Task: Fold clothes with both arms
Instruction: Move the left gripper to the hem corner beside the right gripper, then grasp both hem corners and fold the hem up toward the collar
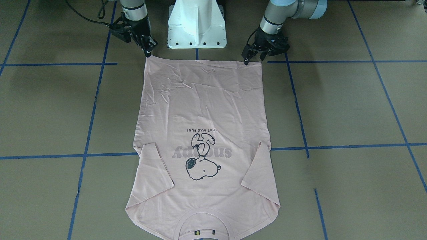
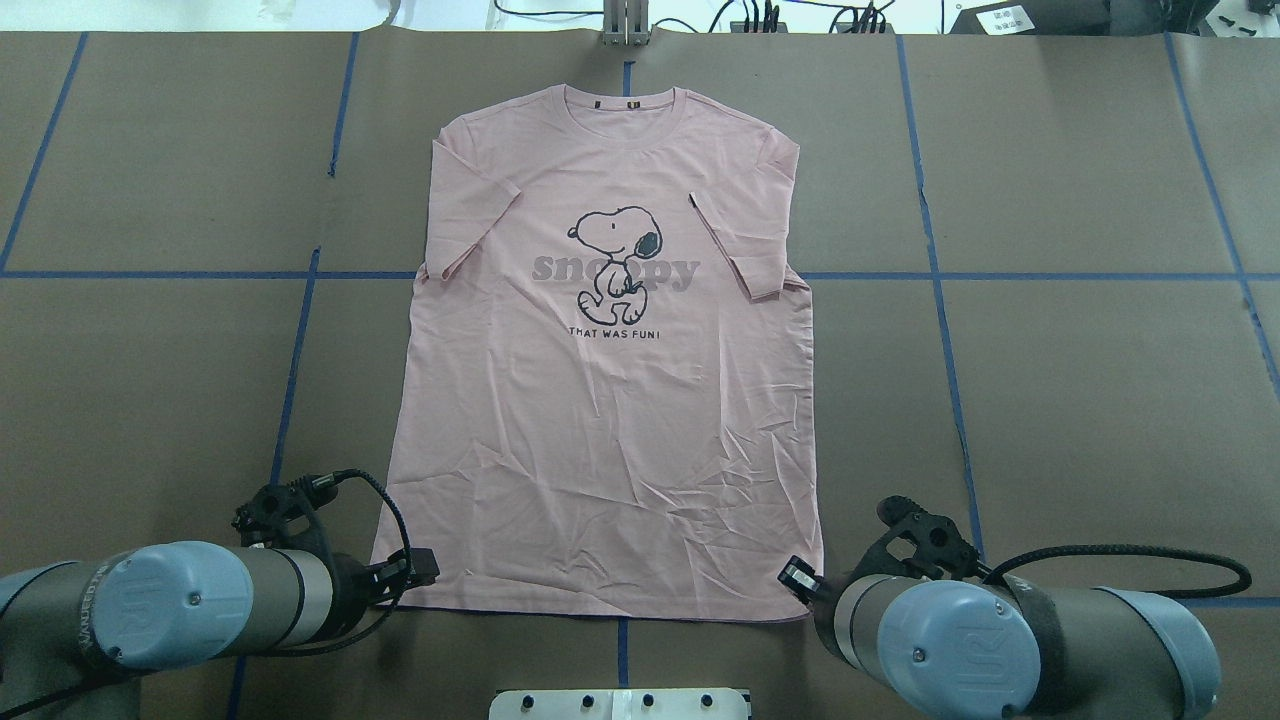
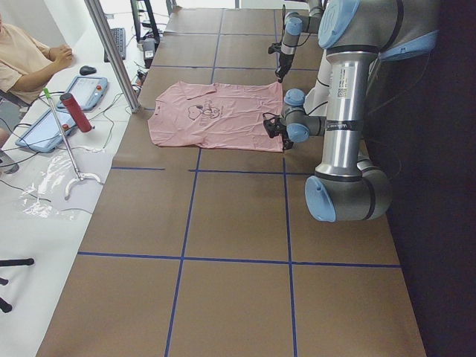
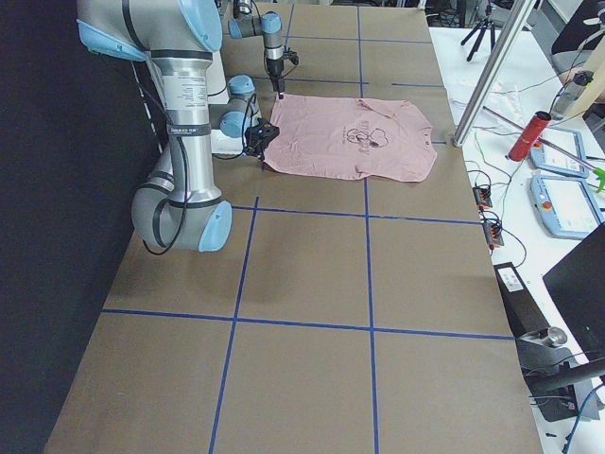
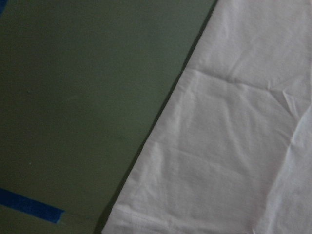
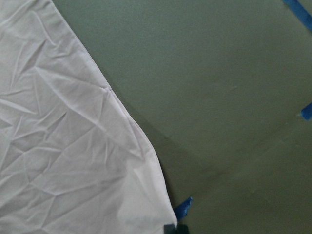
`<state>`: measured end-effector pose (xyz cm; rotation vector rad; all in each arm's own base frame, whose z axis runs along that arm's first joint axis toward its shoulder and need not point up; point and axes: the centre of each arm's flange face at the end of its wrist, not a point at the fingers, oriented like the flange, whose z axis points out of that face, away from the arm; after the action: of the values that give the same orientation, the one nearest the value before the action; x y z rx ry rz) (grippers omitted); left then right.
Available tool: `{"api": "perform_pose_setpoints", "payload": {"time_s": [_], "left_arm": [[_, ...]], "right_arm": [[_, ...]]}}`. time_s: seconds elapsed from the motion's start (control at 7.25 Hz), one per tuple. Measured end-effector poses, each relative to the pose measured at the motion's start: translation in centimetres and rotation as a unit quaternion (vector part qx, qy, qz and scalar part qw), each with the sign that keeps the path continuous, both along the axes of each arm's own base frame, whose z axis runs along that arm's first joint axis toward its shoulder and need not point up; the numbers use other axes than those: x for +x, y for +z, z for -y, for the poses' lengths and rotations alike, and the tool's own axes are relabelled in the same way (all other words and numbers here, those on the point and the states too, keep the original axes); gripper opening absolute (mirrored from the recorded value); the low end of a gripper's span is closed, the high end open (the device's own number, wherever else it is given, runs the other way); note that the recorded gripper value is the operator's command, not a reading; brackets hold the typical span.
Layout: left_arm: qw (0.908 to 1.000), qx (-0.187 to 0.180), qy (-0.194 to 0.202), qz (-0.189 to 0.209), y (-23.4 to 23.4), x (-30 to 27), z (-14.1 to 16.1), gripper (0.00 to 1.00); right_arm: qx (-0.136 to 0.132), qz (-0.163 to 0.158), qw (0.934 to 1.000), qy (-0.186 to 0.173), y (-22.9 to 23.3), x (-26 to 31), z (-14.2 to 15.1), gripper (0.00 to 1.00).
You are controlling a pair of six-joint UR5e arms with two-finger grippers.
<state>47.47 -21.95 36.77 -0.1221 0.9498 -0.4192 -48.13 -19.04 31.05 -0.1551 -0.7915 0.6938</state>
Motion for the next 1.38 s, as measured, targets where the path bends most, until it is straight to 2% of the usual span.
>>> {"api": "perform_pose_setpoints", "payload": {"time_s": [0.28,0.41,0.55,0.69,0.83,1.38], "left_arm": [[1.0,-0.001,0.001,0.007,0.7,0.0,0.0,0.85],[0.9999,-0.002,0.001,0.011,1.0,0.1,0.0,0.76],[0.9999,-0.003,0.001,0.016,1.5,0.3,0.0,0.6],[0.9998,-0.003,0.001,0.018,1.8,0.4,0.0,0.24],[0.9998,-0.004,0.002,0.019,1.8,0.4,0.0,0.0],[0.9999,-0.006,0.005,0.011,1.1,0.1,0.0,0.0]], "right_arm": [[0.001,-0.001,1.0,0.001,0.1,0.0,0.1,0.0],[0.001,-0.001,1.0,0.001,0.1,0.0,0.1,0.0],[0.001,-0.001,1.0,0.001,0.1,0.0,0.1,0.0],[0.001,-0.001,1.0,0.001,0.1,0.0,0.1,0.0],[0.001,0.0,1.0,0.002,0.0,0.1,0.1,0.0],[0.003,0.0,1.0,0.004,0.0,0.2,0.1,0.0]]}}
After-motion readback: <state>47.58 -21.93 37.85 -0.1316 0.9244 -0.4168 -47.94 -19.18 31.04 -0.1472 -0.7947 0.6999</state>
